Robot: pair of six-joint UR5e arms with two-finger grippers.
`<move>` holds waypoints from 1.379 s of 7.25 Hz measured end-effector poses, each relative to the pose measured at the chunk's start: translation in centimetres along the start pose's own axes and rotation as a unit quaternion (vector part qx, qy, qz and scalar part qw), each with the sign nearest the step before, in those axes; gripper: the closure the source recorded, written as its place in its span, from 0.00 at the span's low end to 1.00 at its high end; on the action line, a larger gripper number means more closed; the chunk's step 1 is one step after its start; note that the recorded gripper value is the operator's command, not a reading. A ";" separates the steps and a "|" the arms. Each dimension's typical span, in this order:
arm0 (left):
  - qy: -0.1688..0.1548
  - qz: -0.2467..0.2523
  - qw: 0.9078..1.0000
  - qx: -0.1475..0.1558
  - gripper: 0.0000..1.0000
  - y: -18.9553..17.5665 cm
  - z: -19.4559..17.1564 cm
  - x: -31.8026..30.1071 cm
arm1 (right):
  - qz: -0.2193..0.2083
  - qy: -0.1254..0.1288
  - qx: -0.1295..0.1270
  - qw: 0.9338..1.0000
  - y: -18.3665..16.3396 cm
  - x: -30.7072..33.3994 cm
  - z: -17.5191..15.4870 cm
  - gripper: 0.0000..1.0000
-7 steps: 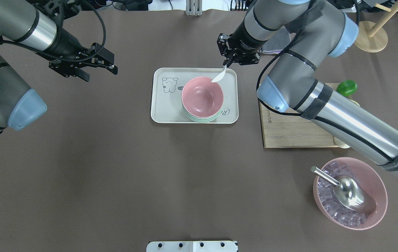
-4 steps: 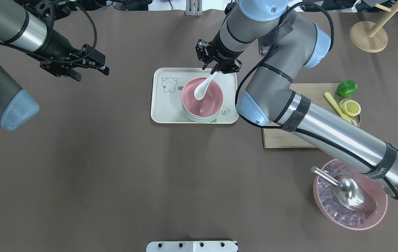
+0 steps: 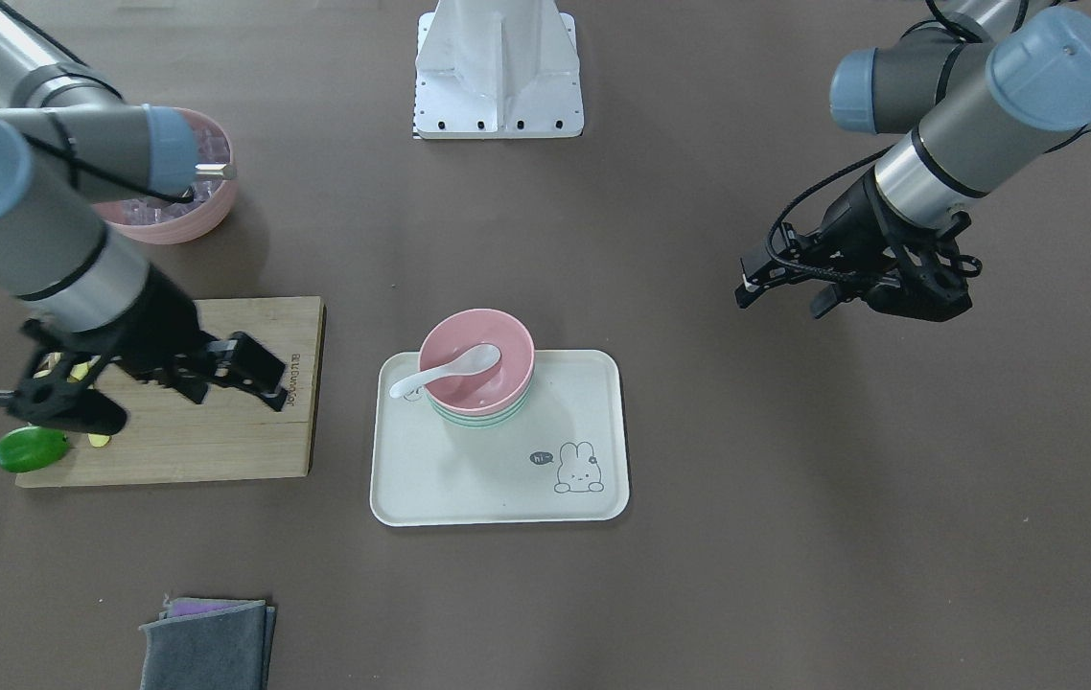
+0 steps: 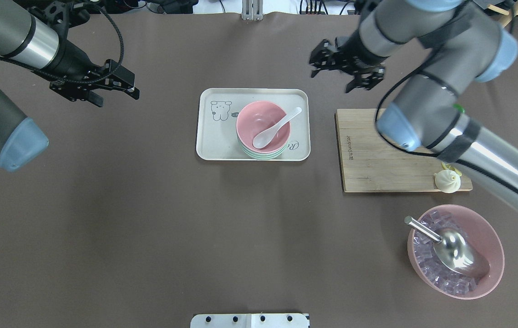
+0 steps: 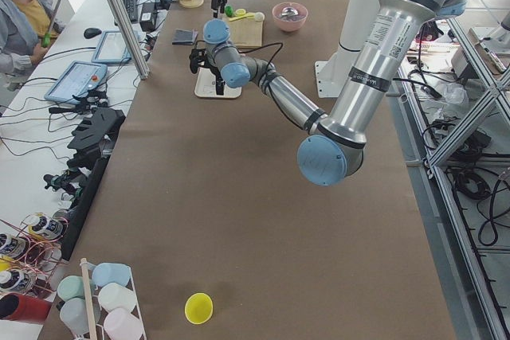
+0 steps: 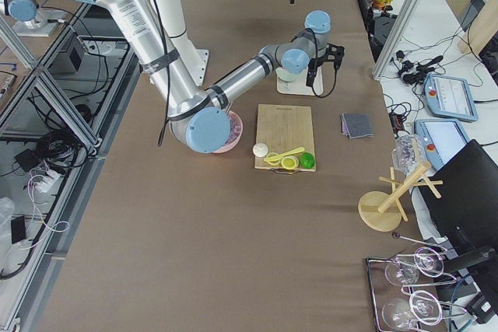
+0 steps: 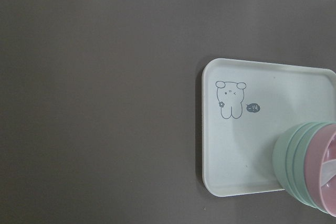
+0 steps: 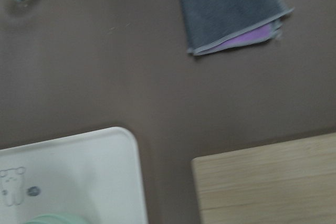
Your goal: Stack pink bowl on green and place spoon
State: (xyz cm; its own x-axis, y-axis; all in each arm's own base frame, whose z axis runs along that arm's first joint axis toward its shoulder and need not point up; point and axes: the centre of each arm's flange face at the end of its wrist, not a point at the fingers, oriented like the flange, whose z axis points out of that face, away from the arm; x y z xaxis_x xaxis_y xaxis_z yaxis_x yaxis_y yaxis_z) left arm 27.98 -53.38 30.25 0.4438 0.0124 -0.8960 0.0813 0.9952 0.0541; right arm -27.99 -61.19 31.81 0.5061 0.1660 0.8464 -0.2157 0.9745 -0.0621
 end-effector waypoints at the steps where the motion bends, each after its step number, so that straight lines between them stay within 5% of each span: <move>1: -0.017 0.023 1.000 0.007 0.02 0.2 -0.9 -4.0 | -0.050 0.029 0.002 0.998 -3.5 8.4 -1.0 0.00; 3: -0.069 0.098 0.992 0.026 0.02 0.5 -5.4 -15.9 | -0.137 0.076 -0.010 0.988 -9.3 24.1 -3.0 0.00; 6: -0.143 0.205 0.968 0.028 0.02 2.0 -12.8 -33.5 | -0.177 0.082 -0.022 0.980 -10.8 35.0 -5.9 0.00; 10: -0.158 0.177 0.971 -0.006 0.02 0.6 -14.0 -35.2 | -0.182 0.086 -0.015 0.979 -10.7 36.1 -6.8 0.00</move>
State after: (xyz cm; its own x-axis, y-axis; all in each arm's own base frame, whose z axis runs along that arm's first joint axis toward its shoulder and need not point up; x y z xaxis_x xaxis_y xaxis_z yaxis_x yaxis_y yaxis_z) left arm -0.07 -51.91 55.66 0.6935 0.3259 -0.6426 -0.1355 0.9349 0.3279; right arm -1.71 -64.58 59.44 0.6793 -0.1728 0.7133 0.0280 0.9773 0.2100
